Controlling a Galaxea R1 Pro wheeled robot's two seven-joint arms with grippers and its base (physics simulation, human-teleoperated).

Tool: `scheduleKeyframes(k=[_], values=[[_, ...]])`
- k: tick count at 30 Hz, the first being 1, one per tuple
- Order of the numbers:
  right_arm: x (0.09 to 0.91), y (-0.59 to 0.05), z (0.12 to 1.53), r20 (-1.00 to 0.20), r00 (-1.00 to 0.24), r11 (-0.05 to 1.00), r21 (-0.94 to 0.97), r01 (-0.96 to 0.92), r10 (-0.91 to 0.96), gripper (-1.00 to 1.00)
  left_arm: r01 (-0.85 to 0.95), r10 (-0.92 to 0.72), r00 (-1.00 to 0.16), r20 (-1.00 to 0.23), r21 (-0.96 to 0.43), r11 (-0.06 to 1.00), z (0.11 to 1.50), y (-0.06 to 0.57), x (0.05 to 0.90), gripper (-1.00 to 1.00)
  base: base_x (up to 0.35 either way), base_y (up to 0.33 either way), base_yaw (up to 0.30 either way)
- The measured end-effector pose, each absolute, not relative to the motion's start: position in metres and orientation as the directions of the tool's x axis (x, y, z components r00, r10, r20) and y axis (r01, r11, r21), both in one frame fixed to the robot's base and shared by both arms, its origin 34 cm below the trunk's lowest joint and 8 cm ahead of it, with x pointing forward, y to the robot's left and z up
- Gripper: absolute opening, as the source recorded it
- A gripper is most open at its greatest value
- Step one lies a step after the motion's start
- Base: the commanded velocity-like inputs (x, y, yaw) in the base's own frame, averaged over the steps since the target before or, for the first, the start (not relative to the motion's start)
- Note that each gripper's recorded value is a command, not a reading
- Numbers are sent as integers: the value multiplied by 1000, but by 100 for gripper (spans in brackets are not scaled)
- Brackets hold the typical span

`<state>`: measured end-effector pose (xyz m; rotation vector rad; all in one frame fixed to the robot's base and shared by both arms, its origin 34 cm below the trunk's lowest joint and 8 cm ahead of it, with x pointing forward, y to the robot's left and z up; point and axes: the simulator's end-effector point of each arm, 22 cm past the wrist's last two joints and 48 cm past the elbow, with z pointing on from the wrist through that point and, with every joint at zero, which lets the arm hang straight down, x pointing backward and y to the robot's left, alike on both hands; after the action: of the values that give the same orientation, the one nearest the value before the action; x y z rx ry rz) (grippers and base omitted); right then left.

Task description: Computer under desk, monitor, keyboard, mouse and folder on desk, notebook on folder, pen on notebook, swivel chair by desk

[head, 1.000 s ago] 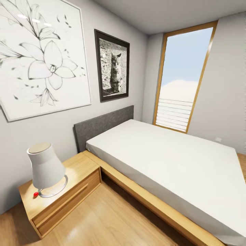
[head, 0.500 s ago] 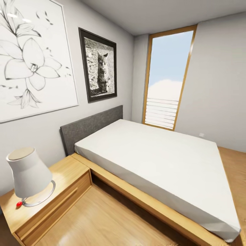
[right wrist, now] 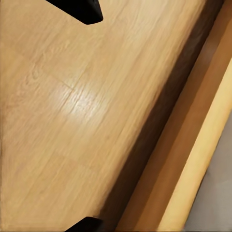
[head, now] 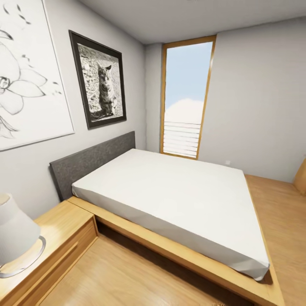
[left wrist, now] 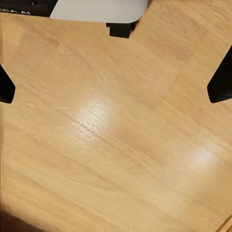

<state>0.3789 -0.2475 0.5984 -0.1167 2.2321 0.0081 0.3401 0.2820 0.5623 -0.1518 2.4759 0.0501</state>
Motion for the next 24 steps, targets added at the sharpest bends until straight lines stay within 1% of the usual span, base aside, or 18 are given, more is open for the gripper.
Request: scheduleKeyframes(k=[13, 21, 24], values=[[379, -248, 598, -785, -614, 996, -35, -83, -79, 100, -122, -96, -784, -614, 0, 992, 562, 282, 339, 100, 0, 0, -279], [376, -248, 596, -780, -621, 996, -34, -87, -81, 100, -125, -90, -735, -672, 5, 992, 572, 288, 350, 100, 0, 1, -228], [375, -248, 595, -778, -623, 995, -35, -89, -83, 100, -126, -89, -733, -674, 5, 992, 572, 288, 350, 100, 0, 121, -248]])
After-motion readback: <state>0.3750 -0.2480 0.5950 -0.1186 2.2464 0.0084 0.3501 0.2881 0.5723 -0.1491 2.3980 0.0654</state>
